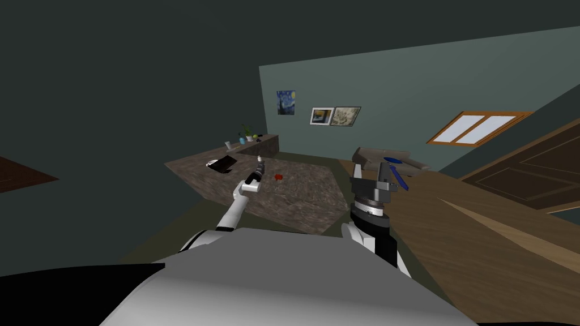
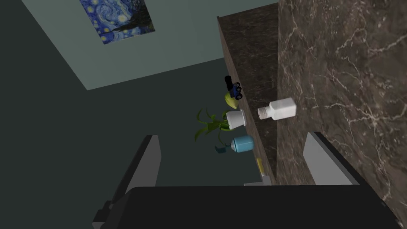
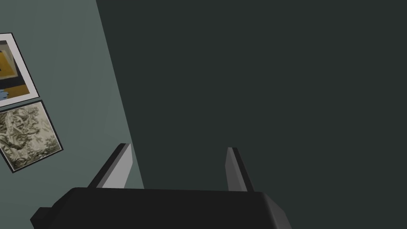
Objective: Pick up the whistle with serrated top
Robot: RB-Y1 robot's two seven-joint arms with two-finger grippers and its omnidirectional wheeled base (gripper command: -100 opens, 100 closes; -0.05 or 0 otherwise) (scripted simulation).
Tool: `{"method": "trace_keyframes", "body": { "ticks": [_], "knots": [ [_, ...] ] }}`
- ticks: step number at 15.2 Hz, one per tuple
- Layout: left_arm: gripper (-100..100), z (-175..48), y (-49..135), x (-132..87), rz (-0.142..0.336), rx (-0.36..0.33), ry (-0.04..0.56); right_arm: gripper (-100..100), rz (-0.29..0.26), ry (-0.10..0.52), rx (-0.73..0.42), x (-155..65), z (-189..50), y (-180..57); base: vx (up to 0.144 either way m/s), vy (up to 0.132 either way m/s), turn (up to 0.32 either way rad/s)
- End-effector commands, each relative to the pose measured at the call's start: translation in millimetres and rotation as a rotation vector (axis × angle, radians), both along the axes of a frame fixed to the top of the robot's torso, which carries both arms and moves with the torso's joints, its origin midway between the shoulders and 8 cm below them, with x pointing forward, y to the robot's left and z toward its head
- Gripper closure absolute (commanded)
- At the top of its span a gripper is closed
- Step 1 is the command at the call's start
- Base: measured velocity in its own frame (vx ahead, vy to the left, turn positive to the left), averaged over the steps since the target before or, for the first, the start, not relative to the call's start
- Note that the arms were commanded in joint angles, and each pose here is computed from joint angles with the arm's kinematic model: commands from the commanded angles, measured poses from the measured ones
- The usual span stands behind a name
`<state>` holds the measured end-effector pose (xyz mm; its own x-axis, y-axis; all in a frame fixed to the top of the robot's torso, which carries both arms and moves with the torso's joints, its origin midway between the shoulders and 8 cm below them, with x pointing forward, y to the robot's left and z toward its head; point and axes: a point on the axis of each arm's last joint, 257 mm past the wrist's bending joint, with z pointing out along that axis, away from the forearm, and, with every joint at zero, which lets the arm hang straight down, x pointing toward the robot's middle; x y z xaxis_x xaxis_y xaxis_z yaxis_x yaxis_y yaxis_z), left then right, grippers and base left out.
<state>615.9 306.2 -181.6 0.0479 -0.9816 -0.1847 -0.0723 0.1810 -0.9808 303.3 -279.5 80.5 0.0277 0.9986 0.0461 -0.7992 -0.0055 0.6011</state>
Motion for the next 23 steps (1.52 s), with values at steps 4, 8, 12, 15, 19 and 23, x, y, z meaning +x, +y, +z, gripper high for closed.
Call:
{"method": "trace_keyframes", "body": {
  "ticks": [4, 8, 12, 15, 19, 23],
  "knots": [
    [-100, -28, -2.0, 18, 0.013, -0.04, 0.116, 0, 0.0, 0.0, 0.0, 0, 0, 0, -0.006, 0.023, 0.001],
    [-100, -43, -6.0, 28, 0.02, -0.069, 0.188, 0, 0.0, 0.0, 0.0, 0, 0, 0, -0.004, 0.019, 0.002],
    [-100, -55, -18.4, 43, 0.023, -0.122, 0.285, 0, 0.0, 0.0, 0.0, 0, 0, 0, -0.004, 0.018, 0.004],
    [-100, -69, -17.7, 42, 0.031, -0.123, 0.333, 0, 0.0, 0.0, 0.0, 0, 0, 0, -0.002, 0.019, -0.001],
    [-100, -79, -33.3, 50, 0.034, -0.172, 0.432, 0, 0.0, 0.0, 0.0, 0, 0, 0, 0.001, 0.017, 0.003],
    [-100, -92, -44.2, 52, 0.039, -0.194, 0.525, 0, 0.0, 0.0, 0.0, 0, 0, 0, 0.001, 0.021, 0.001]
  ]
}}
